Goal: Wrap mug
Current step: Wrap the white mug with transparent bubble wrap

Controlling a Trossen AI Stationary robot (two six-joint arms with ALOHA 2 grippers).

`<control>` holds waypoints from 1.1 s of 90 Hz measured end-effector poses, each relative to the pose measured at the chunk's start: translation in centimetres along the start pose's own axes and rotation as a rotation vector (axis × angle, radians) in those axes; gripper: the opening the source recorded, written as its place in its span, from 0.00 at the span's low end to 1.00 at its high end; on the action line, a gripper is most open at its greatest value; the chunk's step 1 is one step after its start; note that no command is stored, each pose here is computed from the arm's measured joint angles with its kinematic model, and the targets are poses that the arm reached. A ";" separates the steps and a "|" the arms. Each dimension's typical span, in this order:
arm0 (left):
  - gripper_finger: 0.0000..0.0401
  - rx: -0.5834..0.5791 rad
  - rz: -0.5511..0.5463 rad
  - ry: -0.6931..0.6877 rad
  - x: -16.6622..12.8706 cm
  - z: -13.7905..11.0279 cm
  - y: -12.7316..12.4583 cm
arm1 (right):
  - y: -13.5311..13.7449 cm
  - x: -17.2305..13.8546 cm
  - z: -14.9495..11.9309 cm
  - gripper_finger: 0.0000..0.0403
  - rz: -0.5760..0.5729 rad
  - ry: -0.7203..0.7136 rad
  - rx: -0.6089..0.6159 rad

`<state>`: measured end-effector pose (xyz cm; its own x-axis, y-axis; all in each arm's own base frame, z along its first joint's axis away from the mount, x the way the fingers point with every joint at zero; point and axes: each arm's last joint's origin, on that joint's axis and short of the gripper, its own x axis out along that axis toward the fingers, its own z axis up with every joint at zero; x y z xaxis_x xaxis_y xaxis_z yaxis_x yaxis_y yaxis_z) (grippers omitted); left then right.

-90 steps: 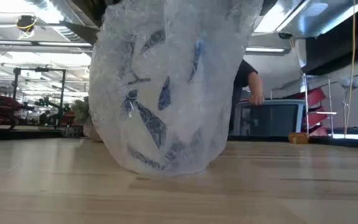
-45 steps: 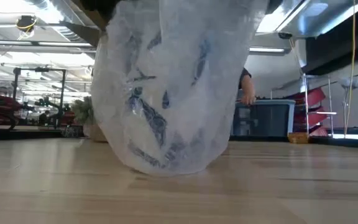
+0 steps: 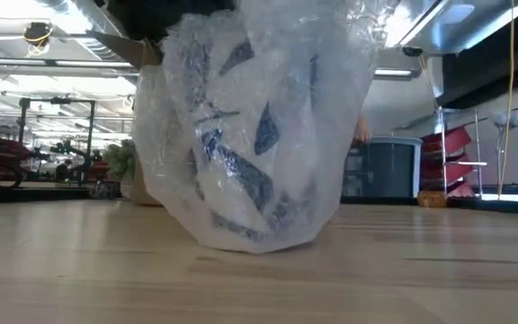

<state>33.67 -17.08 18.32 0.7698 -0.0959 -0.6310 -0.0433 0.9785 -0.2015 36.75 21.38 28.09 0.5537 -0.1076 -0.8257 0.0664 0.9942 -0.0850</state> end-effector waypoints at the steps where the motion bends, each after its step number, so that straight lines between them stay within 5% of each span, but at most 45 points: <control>1: 0.00 0.000 0.000 0.000 0.0 0.0 0.0 | 0.1 -0.1 0.1 0.00 0.000 -0.008 -0.003; 15: 0.00 -0.001 0.000 0.001 -0.2 0.1 0.0 | 0.8 1.0 0.4 0.00 0.023 -0.088 0.001; 46: 0.00 0.002 -0.039 -0.015 -2.2 0.8 -0.5 | 1.2 7.2 -3.6 0.00 0.014 0.004 0.063; 64: 0.00 -0.022 -0.103 -0.064 -4.9 2.1 -1.1 | 1.5 7.4 -3.4 0.00 0.049 -0.003 0.059; 77: 0.00 -0.011 -0.049 -0.163 -6.3 3.0 -1.3 | 1.6 7.3 -3.2 0.00 0.056 -0.009 0.036; 99: 0.00 0.039 0.011 -0.076 -3.4 1.7 -0.3 | 1.6 7.2 -3.1 0.00 0.050 -0.018 0.030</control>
<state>32.19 -16.79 21.80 0.8155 -0.0724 -0.5741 -0.0284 0.9859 -0.1646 38.31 22.22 20.29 0.5715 -0.0578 -0.8186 0.0630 0.9977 -0.0264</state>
